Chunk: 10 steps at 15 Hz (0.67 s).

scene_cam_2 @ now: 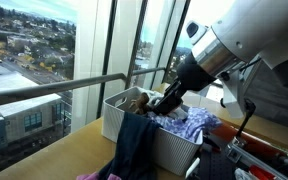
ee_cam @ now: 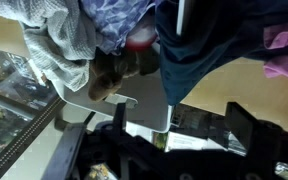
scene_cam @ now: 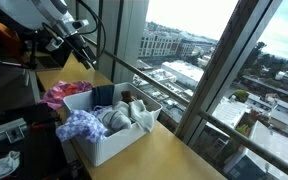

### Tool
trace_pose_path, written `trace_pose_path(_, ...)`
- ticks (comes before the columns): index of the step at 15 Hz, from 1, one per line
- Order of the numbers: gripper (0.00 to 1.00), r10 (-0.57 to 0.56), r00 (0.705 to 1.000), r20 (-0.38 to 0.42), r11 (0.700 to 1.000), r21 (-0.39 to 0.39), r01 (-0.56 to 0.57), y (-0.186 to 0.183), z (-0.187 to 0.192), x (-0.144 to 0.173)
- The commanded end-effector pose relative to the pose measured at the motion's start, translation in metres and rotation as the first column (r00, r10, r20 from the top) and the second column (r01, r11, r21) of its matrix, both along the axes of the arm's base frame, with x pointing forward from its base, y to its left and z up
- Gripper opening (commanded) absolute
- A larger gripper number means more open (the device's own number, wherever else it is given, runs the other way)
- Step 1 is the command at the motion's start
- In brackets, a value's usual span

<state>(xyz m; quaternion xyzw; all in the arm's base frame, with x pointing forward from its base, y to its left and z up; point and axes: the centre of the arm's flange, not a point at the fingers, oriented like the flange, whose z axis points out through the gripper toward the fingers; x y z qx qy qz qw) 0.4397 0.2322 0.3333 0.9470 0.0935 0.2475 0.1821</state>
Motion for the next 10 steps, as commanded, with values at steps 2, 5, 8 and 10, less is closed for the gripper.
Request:
trace_pose_path(2,1.00,0.092,0.992,-0.084,0.985,0.152,-0.078,0.045,-0.062,0.025)
trace_pose_path(5,1.00,0.147,0.978,-0.147,0.970,0.215,-0.113,0.073,-0.110,0.035)
trace_pose_path(8,1.00,0.177,0.962,-0.206,0.963,0.239,-0.126,0.093,-0.157,0.042)
trace_pose_path(10,1.00,0.183,0.952,-0.243,0.962,0.243,-0.123,0.099,-0.190,0.046)
